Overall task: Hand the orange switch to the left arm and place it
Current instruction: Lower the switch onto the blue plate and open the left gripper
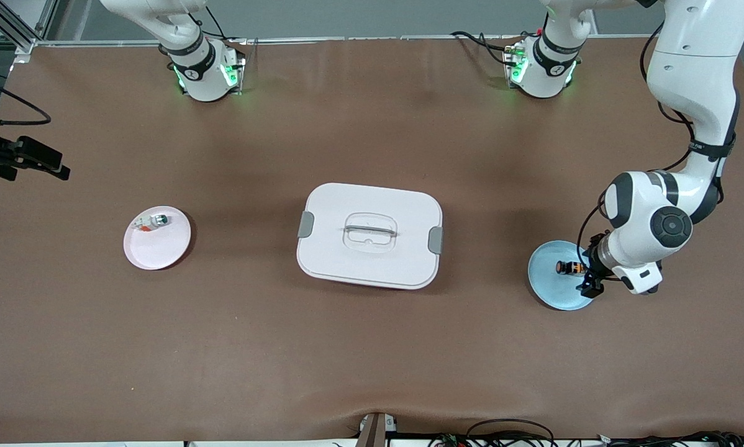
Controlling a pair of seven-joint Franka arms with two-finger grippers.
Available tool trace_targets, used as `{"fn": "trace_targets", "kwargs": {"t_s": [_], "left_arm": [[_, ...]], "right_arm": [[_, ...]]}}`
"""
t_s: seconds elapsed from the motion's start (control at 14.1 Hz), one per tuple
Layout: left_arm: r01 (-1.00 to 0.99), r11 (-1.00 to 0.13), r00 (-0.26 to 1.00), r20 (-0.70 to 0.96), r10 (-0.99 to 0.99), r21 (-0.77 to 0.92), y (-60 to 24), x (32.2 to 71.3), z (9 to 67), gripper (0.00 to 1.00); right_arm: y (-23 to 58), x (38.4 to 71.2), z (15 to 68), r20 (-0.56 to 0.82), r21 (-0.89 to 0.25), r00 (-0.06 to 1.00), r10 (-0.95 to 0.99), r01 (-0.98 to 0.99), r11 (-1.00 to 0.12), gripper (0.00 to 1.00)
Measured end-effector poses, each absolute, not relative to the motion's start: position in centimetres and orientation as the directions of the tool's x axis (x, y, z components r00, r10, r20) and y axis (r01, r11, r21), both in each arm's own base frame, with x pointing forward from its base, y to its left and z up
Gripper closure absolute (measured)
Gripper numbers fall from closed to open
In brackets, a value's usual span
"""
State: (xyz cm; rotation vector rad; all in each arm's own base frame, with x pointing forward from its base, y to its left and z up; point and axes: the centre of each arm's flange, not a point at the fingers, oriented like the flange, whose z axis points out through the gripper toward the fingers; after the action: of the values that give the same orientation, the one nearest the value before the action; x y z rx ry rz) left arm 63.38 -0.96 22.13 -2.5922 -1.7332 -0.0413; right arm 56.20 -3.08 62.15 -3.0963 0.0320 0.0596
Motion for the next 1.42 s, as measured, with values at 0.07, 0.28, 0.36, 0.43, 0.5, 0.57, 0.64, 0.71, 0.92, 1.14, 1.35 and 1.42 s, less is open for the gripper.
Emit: {"fn": "trace_targets", "kwargs": {"t_s": [0.07, 0.28, 0.36, 0.43, 0.5, 0.57, 0.64, 0.71, 0.92, 1.14, 1.35, 1.42], "left_arm": [[0.905, -0.425, 0.425, 0.033, 0.905, -0.012, -0.9, 63.3, 22.5, 0.00], [0.826, -0.563, 0.564, 0.029, 0.826, -0.024, -0.9, 63.2, 23.5, 0.00], [0.789, -0.613, 0.614, 0.029, 0.789, -0.024, -1.0, 63.2, 23.8, 0.00], [0.749, -0.662, 0.663, 0.028, 0.749, -0.025, -1.0, 63.2, 24.0, 0.00], [0.706, -0.707, 0.708, 0.025, 0.706, -0.027, -1.1, 63.2, 24.0, 0.00], [0.664, -0.747, 0.748, 0.022, 0.664, -0.029, -1.2, 63.1, 23.9, 0.00], [0.625, -0.780, 0.780, 0.019, 0.625, -0.031, -1.2, 63.0, 23.8, 0.00], [0.590, -0.807, 0.808, 0.016, 0.590, -0.032, -1.3, 63.0, 23.8, 0.00], [0.485, -0.874, 0.874, 0.013, 0.485, -0.030, -1.6, 63.0, 24.0, 0.00], [0.356, -0.934, 0.935, 0.019, 0.355, -0.027, -1.8, 63.1, 24.7, 0.00], [0.201, -0.979, 0.980, 0.020, 0.200, -0.028, -1.8, 63.1, 25.1, 0.00], [0.152, -0.988, 0.988, 0.018, 0.152, -0.029, -1.8, 63.1, 25.1, 0.00]], "right_arm": [[-3.1, 56.2, 62.2, -0.038, -0.044, 0.999, -0.020, -0.022, -0.999, 0.00], [-3.1, 56.2, 62.2, -0.038, -0.044, 0.999, -0.020, -0.022, -0.999, 0.00], [-3.1, 56.2, 62.2, -0.038, -0.043, 0.999, -0.020, -0.022, -0.999, 0.00], [-3.1, 56.2, 62.1, -0.038, -0.043, 0.999, -0.020, -0.022, -0.999, 0.00], [-3.1, 56.2, 62.1, -0.039, -0.043, 0.999, -0.020, -0.022, -0.999, 0.00], [-3.1, 56.1, 62.0, -0.041, -0.044, 0.999, -0.020, -0.022, -0.999, 0.00], [-3.1, 56.1, 61.9, -0.042, -0.044, 0.999, -0.020, -0.022, -0.999, 0.00], [-3.1, 56.0, 61.9, -0.042, -0.044, 0.999, -0.020, -0.022, -0.999, 0.00], [-3.1, 55.8, 61.9, -0.043, -0.045, 0.999, -0.021, -0.022, -0.999, 0.00], [-3.2, 55.7, 61.7, -0.036, -0.046, 0.999, -0.021, -0.023, -0.999, 0.00], [-3.2, 54.8, 61.2, -0.020, -0.049, 1.000, -0.023, -0.024, -0.999, 0.00], [-3.3, 54.6, 61.1, -0.019, -0.050, 1.000, -0.023, -0.024, -0.998, 0.00]]}}
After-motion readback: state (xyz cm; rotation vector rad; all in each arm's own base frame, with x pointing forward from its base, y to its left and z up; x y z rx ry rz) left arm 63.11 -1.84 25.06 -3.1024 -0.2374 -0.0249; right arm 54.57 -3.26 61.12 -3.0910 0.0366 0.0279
